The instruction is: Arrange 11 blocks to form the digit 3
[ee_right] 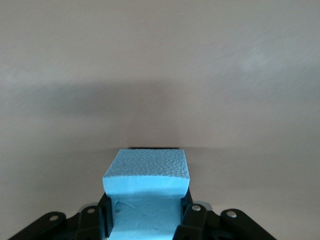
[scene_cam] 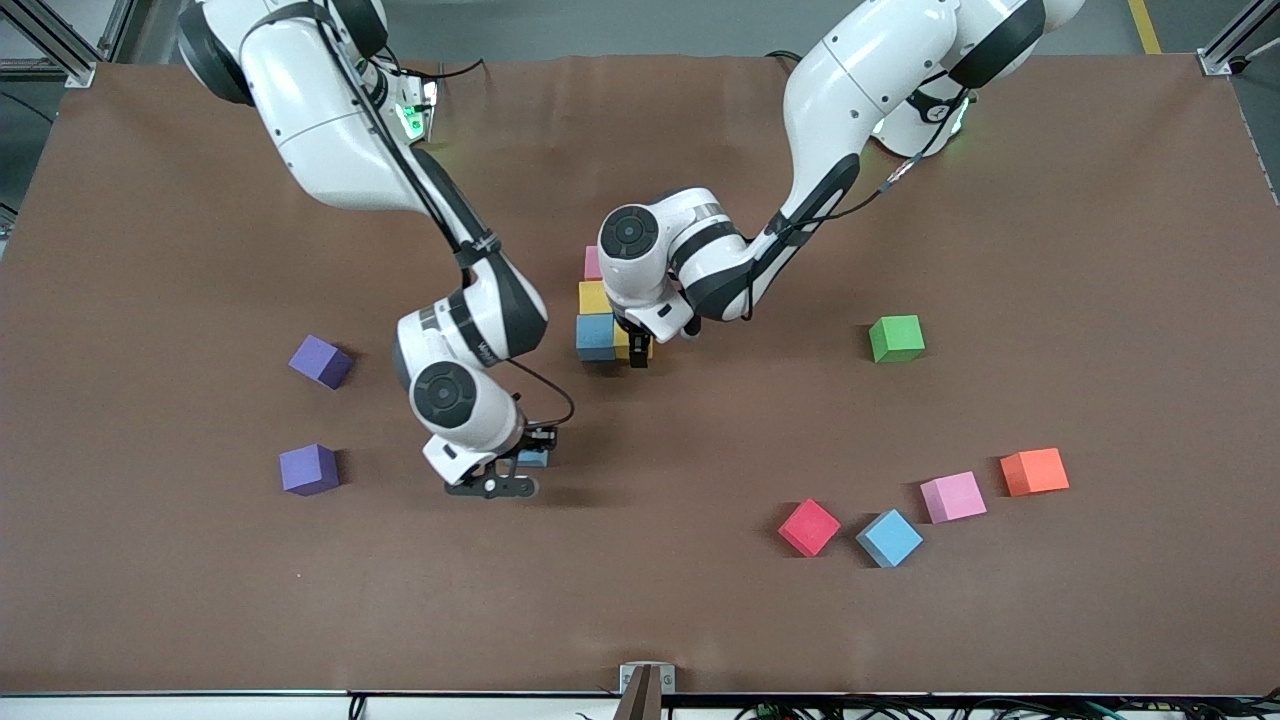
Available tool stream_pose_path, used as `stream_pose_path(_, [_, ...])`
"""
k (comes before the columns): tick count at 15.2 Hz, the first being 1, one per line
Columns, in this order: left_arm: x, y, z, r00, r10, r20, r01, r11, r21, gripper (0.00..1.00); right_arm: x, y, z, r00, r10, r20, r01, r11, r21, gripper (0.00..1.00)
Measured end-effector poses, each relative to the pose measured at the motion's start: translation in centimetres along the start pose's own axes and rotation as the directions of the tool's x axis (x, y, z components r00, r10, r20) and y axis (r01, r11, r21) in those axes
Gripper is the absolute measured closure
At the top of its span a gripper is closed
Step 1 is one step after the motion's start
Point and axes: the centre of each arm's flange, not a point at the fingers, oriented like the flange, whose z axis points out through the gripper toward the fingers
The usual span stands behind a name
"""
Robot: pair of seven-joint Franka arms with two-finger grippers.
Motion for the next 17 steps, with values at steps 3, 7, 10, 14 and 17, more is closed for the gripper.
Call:
stream_pose_path(3, [0.4, 0.7, -2.4, 1.000, -0.002, -0.029, 0.002, 1.000, -0.011, 0.00, -1.6, -2.7, 0.1, 1.000, 0.030, 0.003, -0.030, 1.000, 0.003, 0.48])
stream_pose_path(7, [2.3, 2.0, -9.7, 0.996, 0.040, -0.076, -0.044, 0.998, -0.045, 0.00, -2.5, -3.7, 0.4, 0.999, 0.029, 0.018, -0.029, 1.000, 0.005, 0.48])
stream_pose_path(10, [6.0, 4.3, -14.7, 0.991, 0.111, -0.074, -0.113, 0.993, -0.024, 0.00, -3.4, -4.6, 1.2, 0.999, 0.010, 0.035, -0.010, 1.000, -0.003, 0.48])
stream_pose_path(14, [12.9, 9.4, -16.4, 0.966, 0.248, -0.071, -0.249, 0.968, -0.004, 0.00, -4.9, -6.5, 1.4, 0.999, -0.026, 0.037, 0.026, 1.000, -0.011, 0.48])
stream_pose_path(17, [17.4, 12.8, -16.5, 0.921, 0.383, -0.064, -0.384, 0.923, 0.005, 0.00, -5.8, -7.4, 1.6, 0.998, -0.052, 0.039, 0.053, 0.998, -0.015, 0.48])
